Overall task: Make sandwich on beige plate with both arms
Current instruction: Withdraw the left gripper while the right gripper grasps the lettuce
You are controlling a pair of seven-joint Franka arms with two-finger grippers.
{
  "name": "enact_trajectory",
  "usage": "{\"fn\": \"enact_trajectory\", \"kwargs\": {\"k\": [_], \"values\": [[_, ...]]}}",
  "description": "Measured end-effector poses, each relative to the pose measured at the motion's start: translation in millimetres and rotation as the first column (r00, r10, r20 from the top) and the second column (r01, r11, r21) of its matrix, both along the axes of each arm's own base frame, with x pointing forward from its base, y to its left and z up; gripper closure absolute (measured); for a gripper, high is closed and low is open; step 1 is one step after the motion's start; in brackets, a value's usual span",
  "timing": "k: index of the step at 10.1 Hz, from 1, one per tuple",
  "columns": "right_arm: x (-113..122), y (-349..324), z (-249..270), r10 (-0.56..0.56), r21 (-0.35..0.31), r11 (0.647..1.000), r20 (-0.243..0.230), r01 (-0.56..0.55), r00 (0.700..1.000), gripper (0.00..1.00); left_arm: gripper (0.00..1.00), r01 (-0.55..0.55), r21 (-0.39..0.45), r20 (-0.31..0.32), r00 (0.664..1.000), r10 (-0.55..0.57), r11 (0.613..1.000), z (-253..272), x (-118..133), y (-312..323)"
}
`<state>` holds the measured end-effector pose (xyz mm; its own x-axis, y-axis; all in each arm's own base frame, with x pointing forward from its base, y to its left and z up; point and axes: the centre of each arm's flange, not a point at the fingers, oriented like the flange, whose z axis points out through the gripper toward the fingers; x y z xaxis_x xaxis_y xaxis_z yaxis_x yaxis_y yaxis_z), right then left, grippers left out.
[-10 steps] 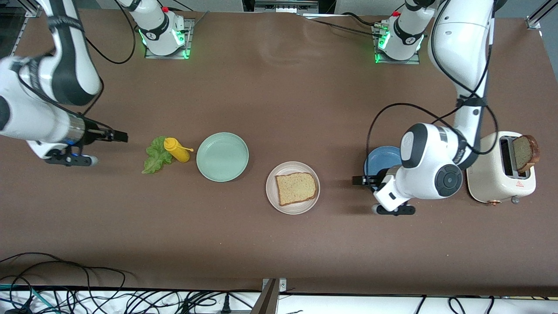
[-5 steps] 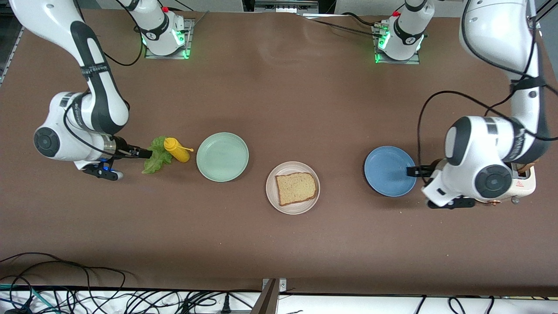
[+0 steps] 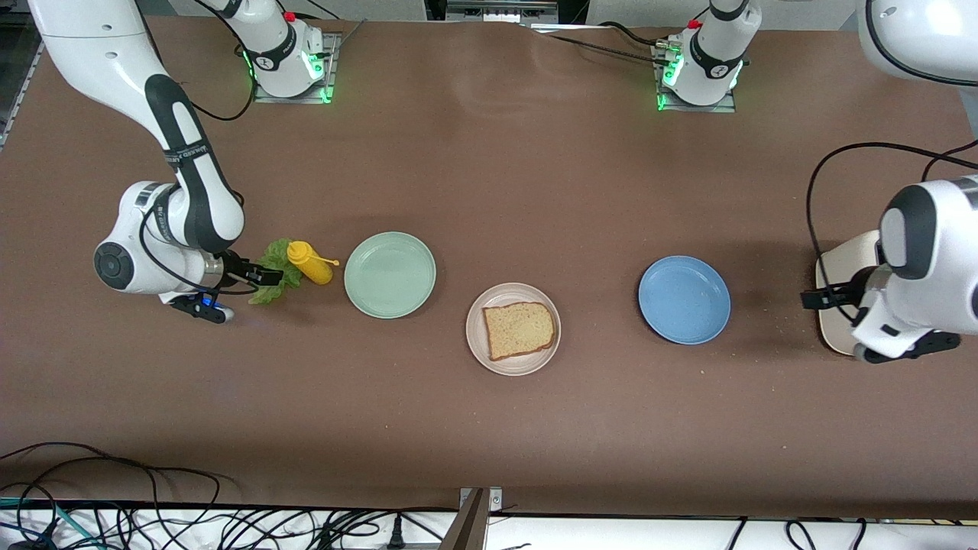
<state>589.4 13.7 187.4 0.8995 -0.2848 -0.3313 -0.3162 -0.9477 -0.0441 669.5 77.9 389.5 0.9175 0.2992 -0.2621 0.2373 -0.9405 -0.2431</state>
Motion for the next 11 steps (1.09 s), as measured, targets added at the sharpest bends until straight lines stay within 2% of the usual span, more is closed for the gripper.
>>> {"fn": "enact_trajectory", "kwargs": {"k": [2, 3, 5, 6, 7, 9, 11], "values": [[0.3, 0.6, -6.1, 0.0, -0.001, 1.0, -0.006, 0.0, 1.0, 0.42, 0.0, -0.027, 0.011, 0.023, 0.999, 0.027, 1.0, 10.1, 1.1, 21.8], [1.0, 1.3, -6.9, 0.002, -0.001, 1.0, -0.006, -0.002, 1.0, 0.55, 0.0, -0.034, 0.013, 0.042, 0.999, 0.034, 0.999, 18.8, 2.9, 30.5], [2.3, 2.7, -5.8, 0.004, 0.0, 1.0, -0.003, -0.004, 1.0, 0.87, 0.0, -0.008, 0.004, 0.062, 0.998, 0.007, 1.0, 32.9, 4.0, 51.5], [4.6, 3.1, -3.6, 0.007, 0.001, 1.0, 0.003, -0.007, 1.0, 0.94, 0.0, 0.02, -0.005, 0.061, 0.998, -0.019, 1.0, 35.3, 3.3, 58.9], [10.8, 3.9, 3.8, 0.014, 0.001, 1.0, 0.01, -0.014, 1.0, 0.95, 0.0, 0.082, -0.024, 0.054, 0.995, -0.081, 0.996, 38.4, 2.5, 65.8], [27.7, 6.1, 34.6, 0.052, 0.002, 0.999, -0.022, -0.052, 0.998, 0.95, 0.0, 0.227, -0.077, 0.026, 0.974, -0.226, 0.971, 48.5, -4.0, 86.1], [42.7, 4.9, 69.8, 0.083, -0.001, 0.997, -0.047, -0.083, 0.995, 0.95, 0.0, 0.303, -0.109, 0.025, 0.953, -0.302, 0.947, 68.6, -16.8, 116.8]]}}
